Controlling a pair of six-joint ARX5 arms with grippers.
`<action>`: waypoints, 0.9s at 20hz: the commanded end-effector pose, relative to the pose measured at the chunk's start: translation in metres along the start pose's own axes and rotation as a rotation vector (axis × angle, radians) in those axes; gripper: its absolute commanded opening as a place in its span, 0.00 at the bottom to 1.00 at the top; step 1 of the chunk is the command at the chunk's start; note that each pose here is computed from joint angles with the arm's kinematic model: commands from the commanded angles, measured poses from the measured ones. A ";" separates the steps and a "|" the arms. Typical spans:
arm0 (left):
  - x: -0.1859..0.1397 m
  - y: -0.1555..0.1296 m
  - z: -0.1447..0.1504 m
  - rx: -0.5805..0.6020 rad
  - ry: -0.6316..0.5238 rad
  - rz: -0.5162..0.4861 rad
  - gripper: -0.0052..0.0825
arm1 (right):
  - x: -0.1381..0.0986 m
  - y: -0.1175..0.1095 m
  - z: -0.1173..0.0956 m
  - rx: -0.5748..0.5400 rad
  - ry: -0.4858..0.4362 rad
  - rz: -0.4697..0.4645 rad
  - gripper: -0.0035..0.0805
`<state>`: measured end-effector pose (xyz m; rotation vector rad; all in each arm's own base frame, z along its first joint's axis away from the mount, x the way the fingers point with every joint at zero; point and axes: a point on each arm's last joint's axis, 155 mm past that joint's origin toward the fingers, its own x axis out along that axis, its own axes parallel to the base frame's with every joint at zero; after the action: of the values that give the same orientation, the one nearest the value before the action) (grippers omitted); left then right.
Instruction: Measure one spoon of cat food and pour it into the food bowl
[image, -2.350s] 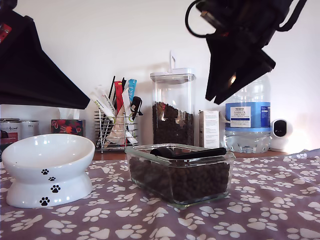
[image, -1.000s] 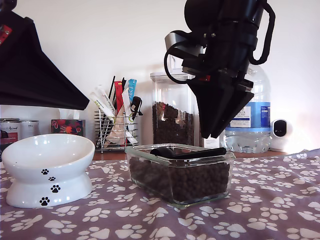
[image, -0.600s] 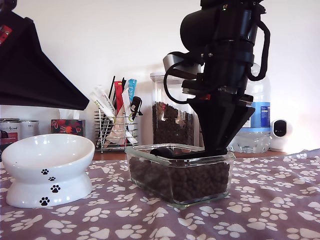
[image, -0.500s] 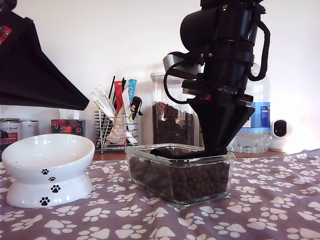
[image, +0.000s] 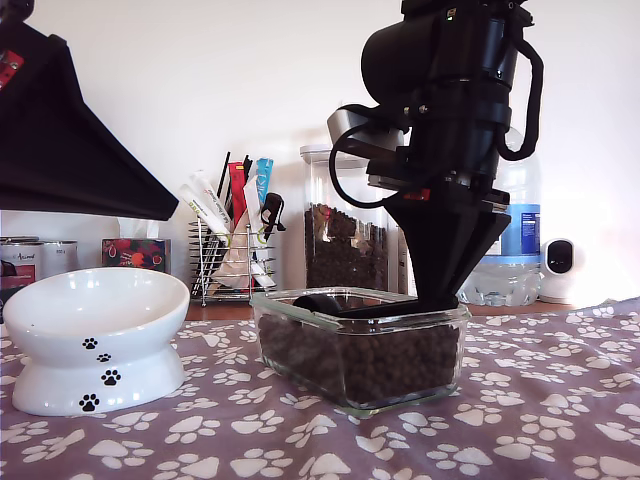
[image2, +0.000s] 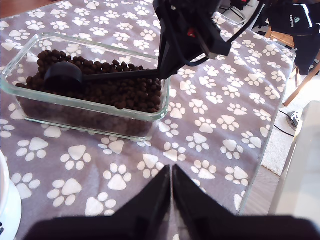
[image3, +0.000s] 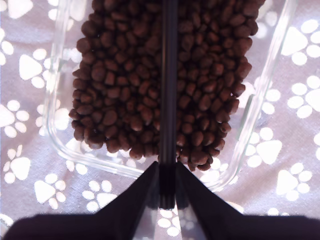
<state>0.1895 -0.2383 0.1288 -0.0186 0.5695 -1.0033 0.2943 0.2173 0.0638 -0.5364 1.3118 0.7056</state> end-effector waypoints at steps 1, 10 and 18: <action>0.001 0.000 -0.006 -0.001 0.007 -0.001 0.04 | -0.002 0.004 0.002 -0.010 -0.004 0.005 0.06; 0.001 0.000 -0.007 -0.002 0.013 0.000 0.04 | -0.013 -0.010 0.013 -0.004 -0.031 -0.071 0.03; 0.001 0.004 -0.007 0.005 0.011 0.020 0.04 | -0.022 -0.022 0.015 -0.045 -0.010 -0.201 0.03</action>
<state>0.1919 -0.2360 0.1268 -0.0103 0.5719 -0.9843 0.3219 0.2054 0.0862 -0.6676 1.2227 0.5636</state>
